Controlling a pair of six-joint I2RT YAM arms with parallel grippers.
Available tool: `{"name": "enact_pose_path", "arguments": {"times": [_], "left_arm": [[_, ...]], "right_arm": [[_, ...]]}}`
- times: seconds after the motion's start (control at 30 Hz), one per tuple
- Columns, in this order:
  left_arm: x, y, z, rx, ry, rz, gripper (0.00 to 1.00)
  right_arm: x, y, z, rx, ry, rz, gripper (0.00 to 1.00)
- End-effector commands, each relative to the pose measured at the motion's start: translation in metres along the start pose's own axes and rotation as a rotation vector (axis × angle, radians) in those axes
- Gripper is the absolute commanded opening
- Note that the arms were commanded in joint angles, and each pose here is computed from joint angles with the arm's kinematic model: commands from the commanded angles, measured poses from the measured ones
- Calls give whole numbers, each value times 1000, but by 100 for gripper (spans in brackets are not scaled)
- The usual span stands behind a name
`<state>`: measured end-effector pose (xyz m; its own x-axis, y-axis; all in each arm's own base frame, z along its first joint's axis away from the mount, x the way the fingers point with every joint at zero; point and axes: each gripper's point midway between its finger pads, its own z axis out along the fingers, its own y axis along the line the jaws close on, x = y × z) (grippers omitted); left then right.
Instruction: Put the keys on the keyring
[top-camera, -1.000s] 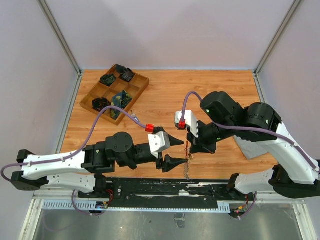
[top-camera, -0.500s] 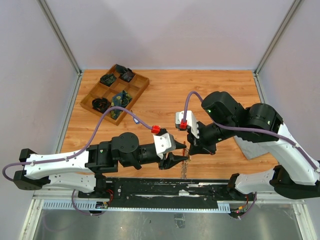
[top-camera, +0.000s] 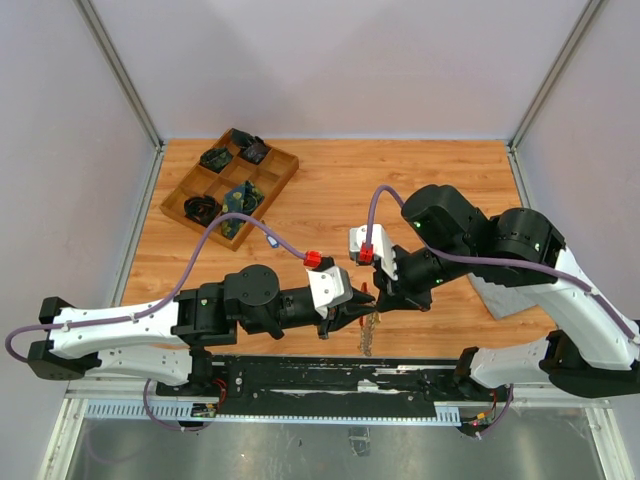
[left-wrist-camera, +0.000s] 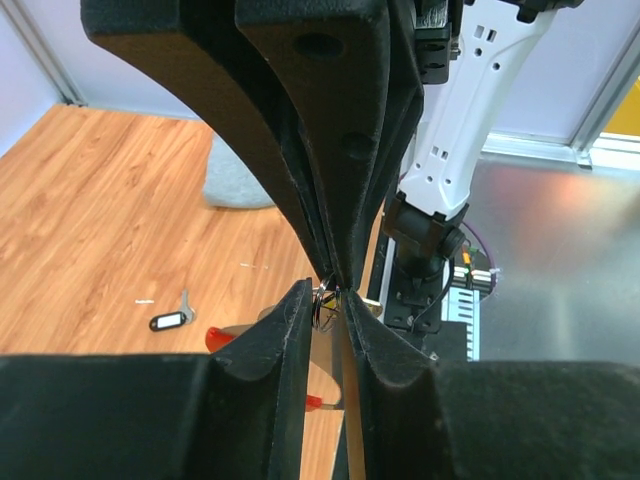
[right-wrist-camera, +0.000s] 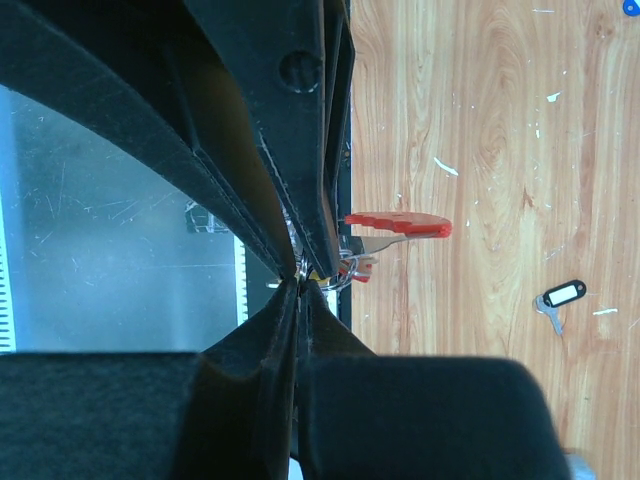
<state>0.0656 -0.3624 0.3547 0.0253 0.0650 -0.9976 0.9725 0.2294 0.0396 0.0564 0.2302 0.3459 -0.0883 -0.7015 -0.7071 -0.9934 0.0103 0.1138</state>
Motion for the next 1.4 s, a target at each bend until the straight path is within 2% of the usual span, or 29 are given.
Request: {"name": "enact_pose_path", "arguments": {"times": [0.0,0.1,0.17,0.47,0.67,0.9,1.17,1.37], "left_arm": [[-18,2,2,-3,-44,4,19],[-16,2,4,-5,-41,5,6],[-15,1,6,-4,-36,7,1],[-20,-1,5,11,-63,-7,0],[-27,-3,-2,14,-127,-50,1],[-35,-5,-9,28,-196,-75,1],[-50,-2,-27,26,-312,-102,1],[-61,-5,-37,50,-369,-120,0]], "right_arm": [[-5,6,0,-26,-23,-40,1],[-5,6,0,-27,-24,-42,1],[-5,7,1,-28,-24,-43,1],[-6,9,-3,-22,-47,-49,1],[-22,8,-7,1,-156,-79,11],[-42,7,-19,57,-323,-121,16],[-46,9,-26,84,-426,-116,22],[-47,13,-24,57,-451,-126,23]]}}
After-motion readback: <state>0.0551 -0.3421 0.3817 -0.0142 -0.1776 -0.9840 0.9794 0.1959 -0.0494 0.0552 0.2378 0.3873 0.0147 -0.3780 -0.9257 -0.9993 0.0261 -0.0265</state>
